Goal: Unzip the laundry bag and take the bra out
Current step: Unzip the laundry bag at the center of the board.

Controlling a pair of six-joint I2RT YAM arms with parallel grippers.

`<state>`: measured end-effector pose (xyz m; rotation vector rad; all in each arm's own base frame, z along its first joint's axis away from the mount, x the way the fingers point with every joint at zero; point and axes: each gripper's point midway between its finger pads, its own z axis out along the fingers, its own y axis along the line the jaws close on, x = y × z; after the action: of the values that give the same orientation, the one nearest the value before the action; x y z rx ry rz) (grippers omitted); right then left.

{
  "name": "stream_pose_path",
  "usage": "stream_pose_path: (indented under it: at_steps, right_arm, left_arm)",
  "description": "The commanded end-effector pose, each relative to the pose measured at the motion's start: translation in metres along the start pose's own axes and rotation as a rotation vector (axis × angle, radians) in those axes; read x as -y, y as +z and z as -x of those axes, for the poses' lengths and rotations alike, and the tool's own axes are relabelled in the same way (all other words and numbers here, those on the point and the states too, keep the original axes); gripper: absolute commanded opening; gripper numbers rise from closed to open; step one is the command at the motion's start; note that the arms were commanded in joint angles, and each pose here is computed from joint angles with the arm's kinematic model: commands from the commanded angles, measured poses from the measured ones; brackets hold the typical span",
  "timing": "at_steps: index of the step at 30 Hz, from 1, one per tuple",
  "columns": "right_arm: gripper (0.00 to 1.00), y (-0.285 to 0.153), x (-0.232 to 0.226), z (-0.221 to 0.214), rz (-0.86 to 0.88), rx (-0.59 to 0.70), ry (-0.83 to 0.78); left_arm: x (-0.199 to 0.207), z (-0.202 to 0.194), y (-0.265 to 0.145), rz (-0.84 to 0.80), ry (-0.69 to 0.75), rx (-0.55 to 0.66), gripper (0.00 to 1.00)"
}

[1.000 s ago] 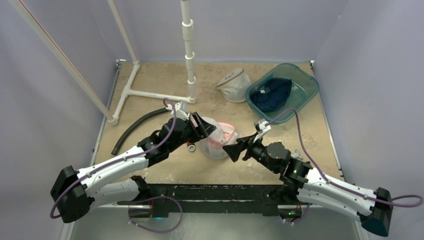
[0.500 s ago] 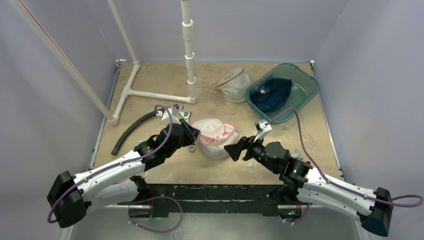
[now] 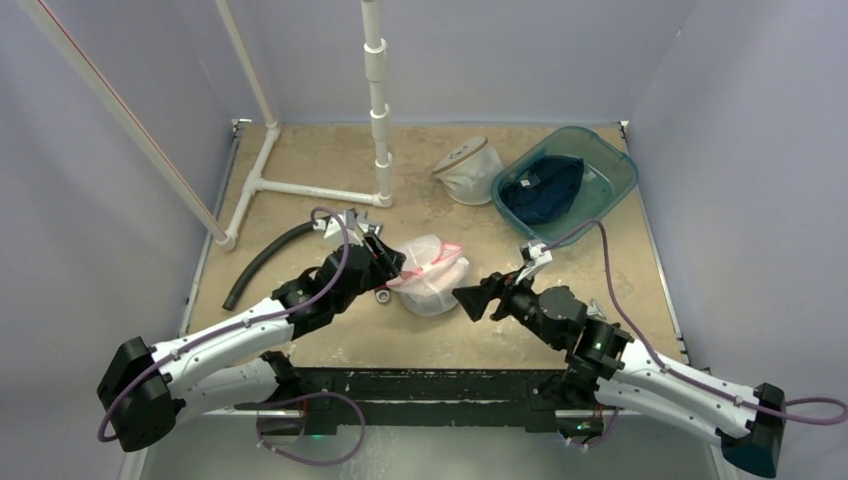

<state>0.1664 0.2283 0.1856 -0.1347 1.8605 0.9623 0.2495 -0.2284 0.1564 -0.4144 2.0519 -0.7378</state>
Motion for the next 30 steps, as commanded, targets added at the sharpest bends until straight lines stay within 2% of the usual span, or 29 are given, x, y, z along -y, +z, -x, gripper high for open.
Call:
stream_pose_path:
  at_steps: [1,3,5,8,11,15,21,26,30]
  right_arm:
    - [0.89,0.010,0.001,0.000,-0.031,-0.001,-0.004]
    - [0.90,0.020,0.002,-0.002,-0.052,-0.015,-0.001]
    - [0.90,0.028,0.001,-0.001,-0.072,-0.016,0.006]
    - [0.90,0.035,-0.003,0.003,-0.066,-0.004,0.009]
    - [0.89,0.032,-0.006,0.006,-0.044,0.009,0.010]
    - [0.89,0.024,-0.004,0.008,-0.035,0.031,0.018]
    - [0.89,0.017,0.002,0.005,-0.041,0.029,0.017]
    - [0.89,0.013,0.008,0.000,-0.049,0.022,0.009]
    - [0.89,0.010,0.011,0.000,-0.055,0.025,0.009]
  left_arm:
    - [-0.019,-0.003,-0.015,0.096,-0.145,-0.026,0.61]
    - [-0.032,-0.008,-0.019,0.104,-0.211,-0.023,0.71]
    - [-0.043,-0.013,-0.020,0.090,-0.292,-0.035,0.74]
    - [-0.046,-0.020,-0.010,-0.007,-0.447,-0.082,0.74]
    - [-0.052,-0.027,0.004,-0.042,-0.544,-0.124,0.73]
    - [-0.051,-0.021,0.014,-0.098,-0.641,-0.092,0.69]
    - [-0.052,-0.017,0.028,-0.120,-0.725,-0.078,0.60]
    - [-0.044,0.000,0.020,-0.154,-0.746,-0.033,0.62]
    - [-0.047,0.017,0.017,-0.096,-0.705,0.024,0.67]
